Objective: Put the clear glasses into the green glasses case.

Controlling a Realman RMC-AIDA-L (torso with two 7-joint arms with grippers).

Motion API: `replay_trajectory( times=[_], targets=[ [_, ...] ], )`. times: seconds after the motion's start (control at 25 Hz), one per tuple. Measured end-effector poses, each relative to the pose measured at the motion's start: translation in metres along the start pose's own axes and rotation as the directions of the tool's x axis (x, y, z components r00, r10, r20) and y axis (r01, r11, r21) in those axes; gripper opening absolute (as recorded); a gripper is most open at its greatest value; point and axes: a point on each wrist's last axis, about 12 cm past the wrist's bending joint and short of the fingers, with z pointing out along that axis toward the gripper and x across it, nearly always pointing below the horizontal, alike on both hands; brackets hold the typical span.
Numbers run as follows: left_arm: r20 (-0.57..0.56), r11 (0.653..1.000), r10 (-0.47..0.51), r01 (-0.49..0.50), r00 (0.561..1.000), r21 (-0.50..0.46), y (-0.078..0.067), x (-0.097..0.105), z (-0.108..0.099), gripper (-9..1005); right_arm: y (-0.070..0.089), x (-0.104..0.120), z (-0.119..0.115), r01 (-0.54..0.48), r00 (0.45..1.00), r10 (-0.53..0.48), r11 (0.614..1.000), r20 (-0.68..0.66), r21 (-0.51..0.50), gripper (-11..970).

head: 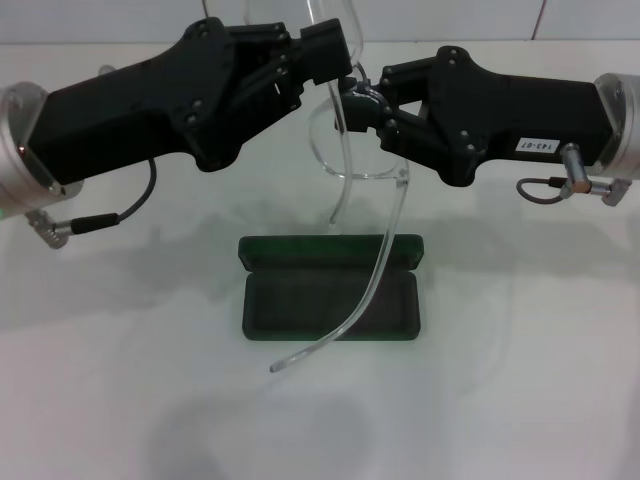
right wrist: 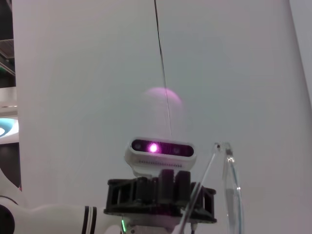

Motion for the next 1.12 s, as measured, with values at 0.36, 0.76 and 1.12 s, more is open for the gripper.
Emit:
replay_trajectory(
  times=[0.36, 0.76, 1.12],
  targets=[
    [0.003, 1.0, 0.012, -0.011, 1.0, -0.004, 0.0004, 0.0004, -0.0007, 49, 0.0011, 0.0003, 0.0013, -0.001, 1.0, 0.001, 1.0, -0.002, -0.012, 105],
    [0.01, 1.0, 0.011, -0.011, 1.0, -0.017, 0.0017, 0.0033, -0.0026, 49, 0.002, 0.0, 0.0019, -0.001, 1.0, 0.001, 1.0, -0.001, -0.022, 104],
    [0.007, 1.0, 0.019, -0.019, 1.0, 0.017, -0.001, 0.0025, -0.0014, 48, 0.0023, 0.0005, -0.0017, 0.003, 1.0, -0.003, 1.0, 0.02, -0.001, 104]
  ],
)
